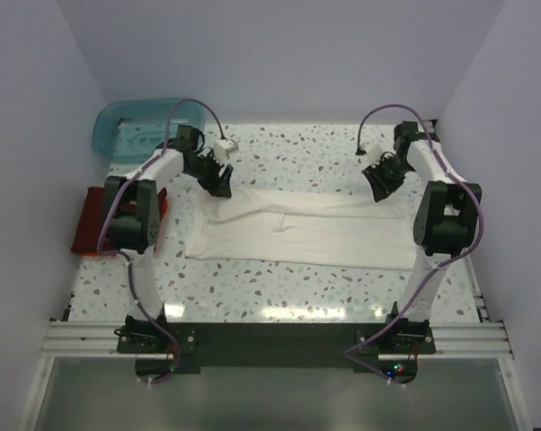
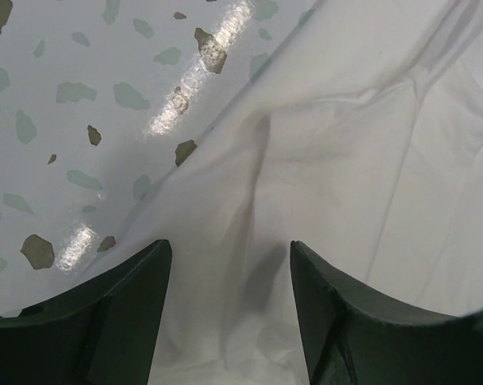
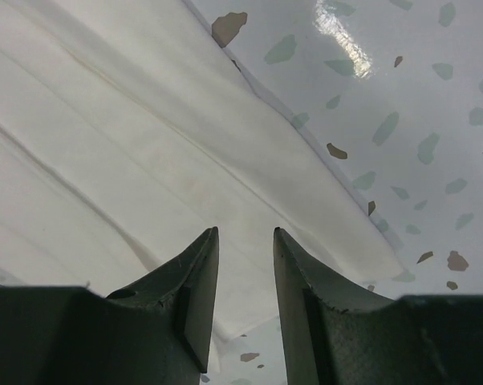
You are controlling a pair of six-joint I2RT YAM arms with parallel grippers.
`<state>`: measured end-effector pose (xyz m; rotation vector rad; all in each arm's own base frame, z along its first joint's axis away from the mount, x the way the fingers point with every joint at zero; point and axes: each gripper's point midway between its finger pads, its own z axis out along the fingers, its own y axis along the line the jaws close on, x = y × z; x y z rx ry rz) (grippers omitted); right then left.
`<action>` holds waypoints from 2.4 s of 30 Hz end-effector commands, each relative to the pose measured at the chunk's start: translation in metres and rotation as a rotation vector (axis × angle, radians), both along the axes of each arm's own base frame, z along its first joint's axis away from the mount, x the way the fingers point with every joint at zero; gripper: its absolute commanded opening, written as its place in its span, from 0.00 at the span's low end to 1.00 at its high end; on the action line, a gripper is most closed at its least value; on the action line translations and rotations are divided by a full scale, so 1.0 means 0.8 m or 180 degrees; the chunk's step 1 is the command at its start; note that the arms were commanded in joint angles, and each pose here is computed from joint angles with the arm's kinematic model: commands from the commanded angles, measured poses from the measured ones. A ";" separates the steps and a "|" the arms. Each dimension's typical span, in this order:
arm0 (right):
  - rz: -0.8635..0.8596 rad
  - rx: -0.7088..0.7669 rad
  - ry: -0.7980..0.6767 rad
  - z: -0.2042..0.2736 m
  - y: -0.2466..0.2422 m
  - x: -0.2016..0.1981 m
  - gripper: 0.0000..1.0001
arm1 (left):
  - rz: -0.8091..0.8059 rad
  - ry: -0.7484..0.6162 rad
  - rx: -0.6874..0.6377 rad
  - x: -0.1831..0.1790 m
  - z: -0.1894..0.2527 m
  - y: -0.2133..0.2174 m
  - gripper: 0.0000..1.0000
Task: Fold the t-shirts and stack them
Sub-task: Fold the tshirt
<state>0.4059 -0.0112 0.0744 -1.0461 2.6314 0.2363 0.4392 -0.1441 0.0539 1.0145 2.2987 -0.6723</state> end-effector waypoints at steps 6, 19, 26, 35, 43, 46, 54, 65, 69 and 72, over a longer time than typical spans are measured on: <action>-0.0082 -0.0147 0.0079 -0.002 -0.018 -0.001 0.38 | -0.0272 0.0231 -0.0282 -0.019 0.007 -0.019 0.67; -0.0106 -0.0241 0.0048 0.001 -0.037 0.002 0.36 | -0.0722 0.0286 -0.0492 -0.089 0.035 -0.042 0.29; -0.0121 -0.0289 0.0039 0.005 -0.052 -0.005 0.30 | -0.1043 0.0207 -0.0364 -0.138 0.030 -0.049 0.12; -0.0148 -0.0354 0.0059 0.010 -0.074 -0.019 0.30 | -0.1683 -0.0242 0.0426 -0.203 -0.013 -0.053 0.51; -0.0177 -0.0351 0.0046 0.009 -0.077 -0.021 0.29 | -0.1548 -0.0916 0.0330 -0.180 0.053 -0.073 0.63; -0.0248 -0.0338 0.0033 0.008 -0.077 -0.012 0.29 | -0.1156 -0.0685 0.0101 -0.153 0.062 -0.069 0.61; -0.0172 -0.0270 0.0260 0.003 -0.074 -0.016 0.47 | -0.0663 0.0143 -0.0455 -0.090 0.046 -0.072 0.81; -0.0025 -0.0284 0.0625 -0.034 -0.079 -0.019 0.50 | -0.0590 0.0394 -0.0538 -0.080 0.012 -0.086 0.78; 0.0015 -0.0351 0.0682 -0.042 -0.083 -0.024 0.50 | -0.0679 0.0448 -0.0517 -0.093 0.009 -0.095 0.77; 0.0057 -0.0368 0.0740 -0.044 -0.085 -0.030 0.45 | -0.0801 0.0468 -0.0493 -0.108 0.008 -0.104 0.74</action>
